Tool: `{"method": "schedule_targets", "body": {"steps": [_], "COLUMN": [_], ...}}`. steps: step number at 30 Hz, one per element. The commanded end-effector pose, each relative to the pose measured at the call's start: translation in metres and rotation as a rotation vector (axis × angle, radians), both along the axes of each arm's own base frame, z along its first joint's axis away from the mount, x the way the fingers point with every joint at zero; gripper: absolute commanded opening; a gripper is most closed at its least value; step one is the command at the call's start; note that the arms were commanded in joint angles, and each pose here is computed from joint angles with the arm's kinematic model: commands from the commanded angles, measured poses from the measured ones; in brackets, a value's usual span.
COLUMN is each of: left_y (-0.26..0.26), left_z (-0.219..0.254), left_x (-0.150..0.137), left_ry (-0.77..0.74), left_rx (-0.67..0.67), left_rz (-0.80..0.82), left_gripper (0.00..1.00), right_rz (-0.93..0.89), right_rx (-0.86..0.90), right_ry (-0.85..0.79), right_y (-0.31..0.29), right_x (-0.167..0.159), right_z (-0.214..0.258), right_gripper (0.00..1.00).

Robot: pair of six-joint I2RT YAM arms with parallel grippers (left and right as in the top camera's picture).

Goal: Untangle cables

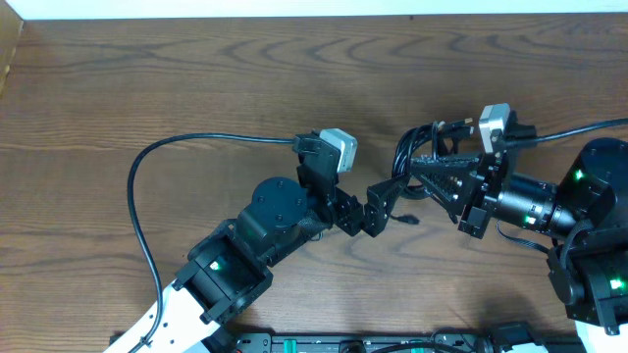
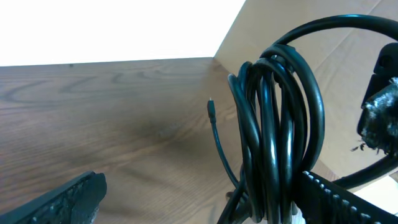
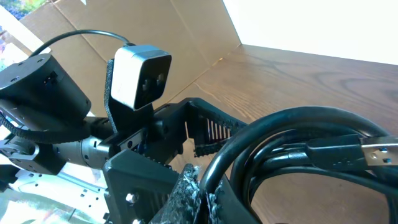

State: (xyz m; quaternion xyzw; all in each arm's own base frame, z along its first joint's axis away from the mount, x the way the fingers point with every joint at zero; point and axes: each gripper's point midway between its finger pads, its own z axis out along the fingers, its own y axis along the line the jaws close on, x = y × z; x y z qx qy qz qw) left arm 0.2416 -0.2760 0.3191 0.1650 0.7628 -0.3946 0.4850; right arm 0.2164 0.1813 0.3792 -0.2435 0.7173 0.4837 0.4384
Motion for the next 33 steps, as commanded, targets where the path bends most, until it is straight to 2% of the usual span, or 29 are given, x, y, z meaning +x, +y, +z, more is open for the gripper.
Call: {"method": "schedule_targets", "body": {"steps": [1, 6, 18, 26, 27, 31, 33], "left_y": [0.006, 0.001, -0.023, -0.027, -0.027, -0.027, -0.028], "left_z": [0.008, 0.003, 0.005, 0.004, 0.005, 0.008, 0.012], "left_x": [0.006, -0.002, -0.043, -0.047, -0.047, -0.046, -0.046], "left_ry": [-0.011, 0.005, -0.067, -0.067, -0.071, -0.083, -0.096], "left_rx": [-0.008, 0.008, 0.035, 0.032, 0.03, 0.021, 0.012], "left_rz": [0.044, -0.012, -0.311, -0.348, -0.348, -0.347, -0.346], "left_gripper": [0.98, 0.98, 0.98, 0.99, 0.94, 0.52, 0.52], "right_rz": [0.054, 0.05, 0.045, 0.044, 0.044, 0.061, 0.07], "right_rx": [0.023, 0.043, 0.093, 0.097, 0.097, 0.099, 0.1], "right_ry": [-0.027, -0.052, -0.075, -0.071, -0.07, -0.067, -0.066], "right_y": [0.004, 0.004, 0.004, 0.004, 0.004, 0.005, 0.006], "right_x": [-0.011, -0.009, -0.007, -0.007, -0.007, -0.01, -0.012], "right_z": [0.01, 0.019, 0.036, 0.037, 0.037, 0.037, 0.037], "right_gripper": [0.01, 0.01, 0.01, 0.01, 0.01, 0.01, 0.01]}}
